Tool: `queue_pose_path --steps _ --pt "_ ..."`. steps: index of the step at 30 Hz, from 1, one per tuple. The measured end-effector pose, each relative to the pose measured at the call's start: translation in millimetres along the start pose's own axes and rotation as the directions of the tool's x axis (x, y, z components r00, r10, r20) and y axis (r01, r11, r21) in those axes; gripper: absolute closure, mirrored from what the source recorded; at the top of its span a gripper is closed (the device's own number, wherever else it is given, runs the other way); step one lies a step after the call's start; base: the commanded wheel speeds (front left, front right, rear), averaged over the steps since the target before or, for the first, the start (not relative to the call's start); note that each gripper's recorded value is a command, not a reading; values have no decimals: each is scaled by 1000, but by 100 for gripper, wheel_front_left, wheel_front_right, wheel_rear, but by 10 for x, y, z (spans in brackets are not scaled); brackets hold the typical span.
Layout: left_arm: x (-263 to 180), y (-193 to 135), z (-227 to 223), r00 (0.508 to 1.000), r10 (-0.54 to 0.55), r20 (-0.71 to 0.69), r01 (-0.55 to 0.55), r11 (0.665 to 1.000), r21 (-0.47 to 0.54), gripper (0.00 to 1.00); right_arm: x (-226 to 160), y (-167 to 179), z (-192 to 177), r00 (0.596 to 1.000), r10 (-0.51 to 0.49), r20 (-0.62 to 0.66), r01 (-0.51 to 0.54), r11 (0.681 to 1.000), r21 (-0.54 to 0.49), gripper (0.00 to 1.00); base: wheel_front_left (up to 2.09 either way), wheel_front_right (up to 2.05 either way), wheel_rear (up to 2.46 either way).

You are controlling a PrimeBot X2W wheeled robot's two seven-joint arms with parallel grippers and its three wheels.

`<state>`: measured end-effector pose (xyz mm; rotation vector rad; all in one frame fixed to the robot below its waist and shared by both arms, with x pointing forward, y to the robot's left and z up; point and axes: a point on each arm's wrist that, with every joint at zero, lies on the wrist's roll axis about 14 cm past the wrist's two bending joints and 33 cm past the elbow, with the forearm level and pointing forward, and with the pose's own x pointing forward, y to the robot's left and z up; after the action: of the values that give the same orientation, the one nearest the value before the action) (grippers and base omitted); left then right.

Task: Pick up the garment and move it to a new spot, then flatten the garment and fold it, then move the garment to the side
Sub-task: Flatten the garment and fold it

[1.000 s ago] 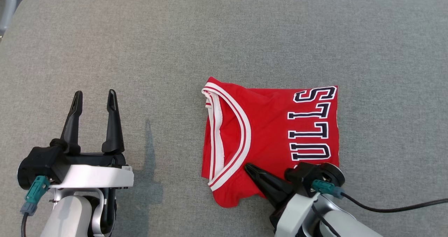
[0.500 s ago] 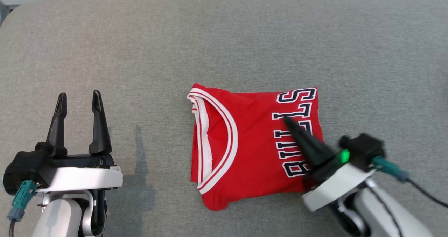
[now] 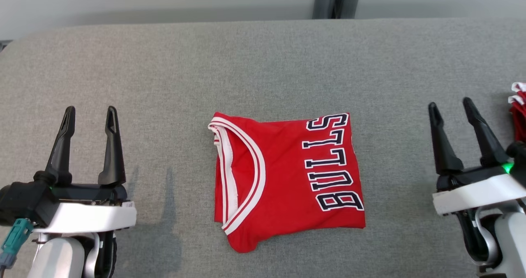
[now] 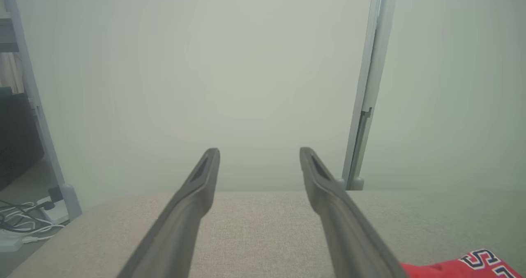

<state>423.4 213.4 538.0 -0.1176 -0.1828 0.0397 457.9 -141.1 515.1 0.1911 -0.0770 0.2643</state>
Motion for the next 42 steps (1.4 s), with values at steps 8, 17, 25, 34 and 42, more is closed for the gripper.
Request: queue_pose_path --steps 8,17,25,34,42 --pt "-243 60 -59 999 -3 -46 5 999 47 0 -274 -150 23 996 -77 -34 77 997 -17 0 0 0 0" --pt "-480 17 7 997 -19 -75 23 999 46 0 -639 -144 106 992 -117 -52 116 993 -29 0 0 0 0" --pt "-637 28 45 994 -25 -103 31 998 62 0 -848 -137 279 991 -133 -33 131 989 -65 0 0 0 0" --pt "-761 24 71 992 -26 -123 35 997 72 0 -1029 -122 386 988 -153 -28 150 985 -87 0 0 0 0" --pt "-761 38 67 991 -23 -135 34 996 77 0 -1049 -110 389 987 -156 -34 152 985 -86 0 0 0 0"
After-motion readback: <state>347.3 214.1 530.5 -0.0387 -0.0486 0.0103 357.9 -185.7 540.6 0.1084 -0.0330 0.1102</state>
